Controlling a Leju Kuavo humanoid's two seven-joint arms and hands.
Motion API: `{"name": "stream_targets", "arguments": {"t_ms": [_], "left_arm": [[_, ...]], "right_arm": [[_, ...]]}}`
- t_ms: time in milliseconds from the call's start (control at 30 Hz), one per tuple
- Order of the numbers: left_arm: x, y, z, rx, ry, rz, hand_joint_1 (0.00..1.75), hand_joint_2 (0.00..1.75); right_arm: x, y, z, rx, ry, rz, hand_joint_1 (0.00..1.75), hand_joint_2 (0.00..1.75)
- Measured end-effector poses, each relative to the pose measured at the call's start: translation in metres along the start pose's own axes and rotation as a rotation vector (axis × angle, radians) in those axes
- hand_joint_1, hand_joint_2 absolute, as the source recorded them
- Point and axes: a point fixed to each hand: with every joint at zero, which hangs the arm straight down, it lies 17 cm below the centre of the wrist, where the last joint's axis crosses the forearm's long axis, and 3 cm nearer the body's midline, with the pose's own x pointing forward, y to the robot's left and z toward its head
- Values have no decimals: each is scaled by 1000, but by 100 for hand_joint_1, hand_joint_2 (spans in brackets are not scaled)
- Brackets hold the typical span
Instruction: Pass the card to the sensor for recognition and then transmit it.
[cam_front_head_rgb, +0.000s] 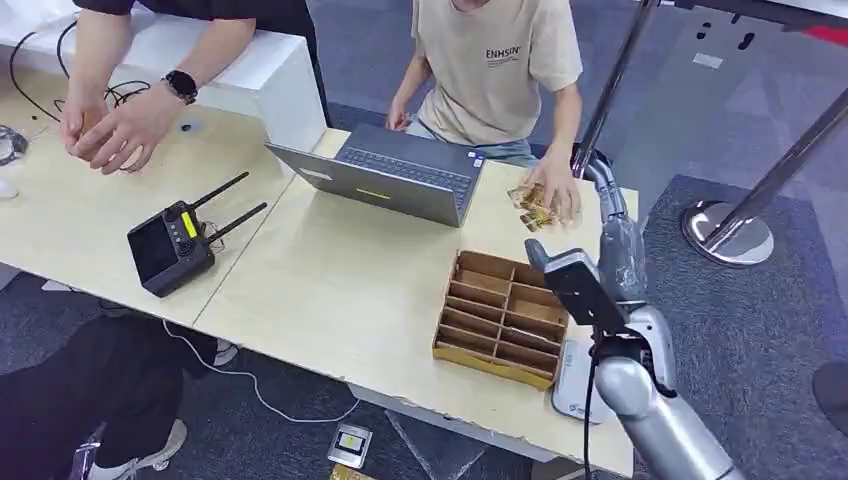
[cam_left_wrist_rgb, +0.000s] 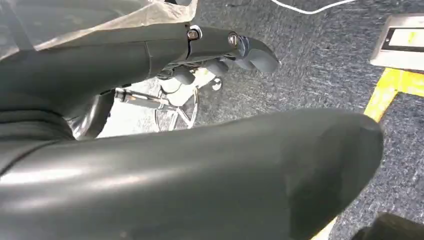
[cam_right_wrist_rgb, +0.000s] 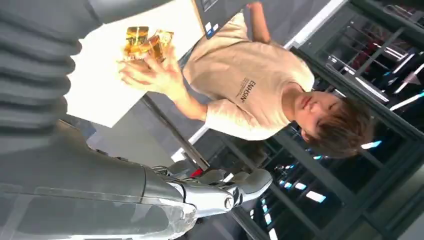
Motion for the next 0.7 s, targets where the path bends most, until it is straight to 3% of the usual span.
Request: {"name": "stream_targets", "arguments": {"t_ms": [333, 700], "left_arm": [[-2, 1, 0, 2, 11, 34, 0, 0], [-2, 3, -1, 10, 12, 34, 0, 0]], "right_arm": [[20, 0, 39, -6, -23, 47, 0, 175], [10, 16, 69, 27, 3, 135, 0, 175]]}}
